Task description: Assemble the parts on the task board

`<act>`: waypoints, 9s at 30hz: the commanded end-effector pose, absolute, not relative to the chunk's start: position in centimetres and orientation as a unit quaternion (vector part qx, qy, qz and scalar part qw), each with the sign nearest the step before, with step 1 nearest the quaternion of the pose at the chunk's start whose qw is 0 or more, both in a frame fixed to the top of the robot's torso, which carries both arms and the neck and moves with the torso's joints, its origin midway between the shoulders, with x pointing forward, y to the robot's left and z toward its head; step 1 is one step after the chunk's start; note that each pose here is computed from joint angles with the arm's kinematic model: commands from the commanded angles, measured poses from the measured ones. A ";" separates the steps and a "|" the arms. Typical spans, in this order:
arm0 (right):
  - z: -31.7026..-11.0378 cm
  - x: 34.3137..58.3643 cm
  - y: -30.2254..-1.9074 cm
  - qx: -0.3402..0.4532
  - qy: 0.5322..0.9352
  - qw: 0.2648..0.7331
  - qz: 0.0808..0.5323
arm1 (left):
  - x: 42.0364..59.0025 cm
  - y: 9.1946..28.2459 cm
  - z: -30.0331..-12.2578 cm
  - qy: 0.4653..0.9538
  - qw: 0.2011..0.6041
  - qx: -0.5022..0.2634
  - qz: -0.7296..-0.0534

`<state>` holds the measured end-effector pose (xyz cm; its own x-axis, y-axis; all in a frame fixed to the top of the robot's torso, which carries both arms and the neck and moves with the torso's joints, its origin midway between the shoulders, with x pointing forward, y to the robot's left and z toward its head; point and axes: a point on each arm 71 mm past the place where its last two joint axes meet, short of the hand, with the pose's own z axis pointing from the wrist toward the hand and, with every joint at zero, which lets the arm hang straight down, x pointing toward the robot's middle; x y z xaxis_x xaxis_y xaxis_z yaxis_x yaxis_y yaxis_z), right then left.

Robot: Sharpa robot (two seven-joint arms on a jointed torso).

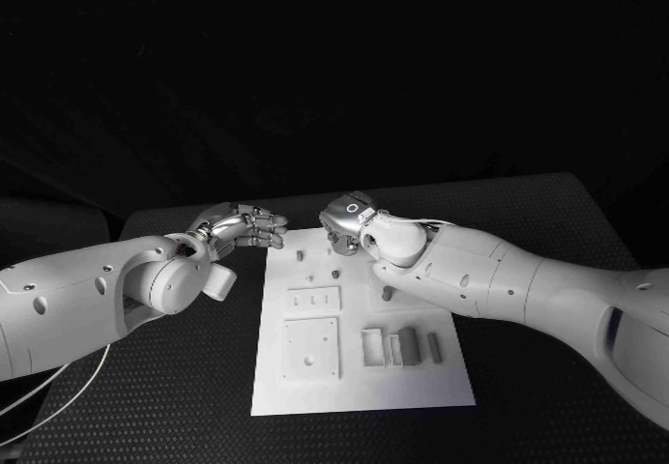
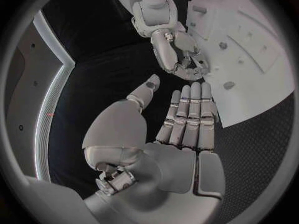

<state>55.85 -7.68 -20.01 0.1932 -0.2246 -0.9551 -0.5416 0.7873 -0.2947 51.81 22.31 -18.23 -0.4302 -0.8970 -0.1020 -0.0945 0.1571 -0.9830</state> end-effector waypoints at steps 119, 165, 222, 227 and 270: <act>-20.7 56.5 -7.7 -0.294 0.643 0.698 0.113 | 52.0 21.8 -18.1 0.658 0.375 -0.375 -0.535; -14.3 55.9 -12.6 -0.169 0.616 0.743 0.201 | 51.8 23.1 -18.1 0.650 0.384 -0.387 -0.529; -19.3 57.7 -19.8 -0.150 0.734 0.649 0.134 | 52.2 23.4 -18.3 0.651 0.387 -0.388 -0.526; -19.8 57.8 -19.6 -0.150 0.735 0.647 0.134 | 52.2 23.4 -18.3 0.651 0.387 -0.388 -0.526; -20.6 58.1 -20.5 -0.143 0.767 0.613 0.126 | 52.3 23.5 -18.4 0.653 0.384 -0.389 -0.525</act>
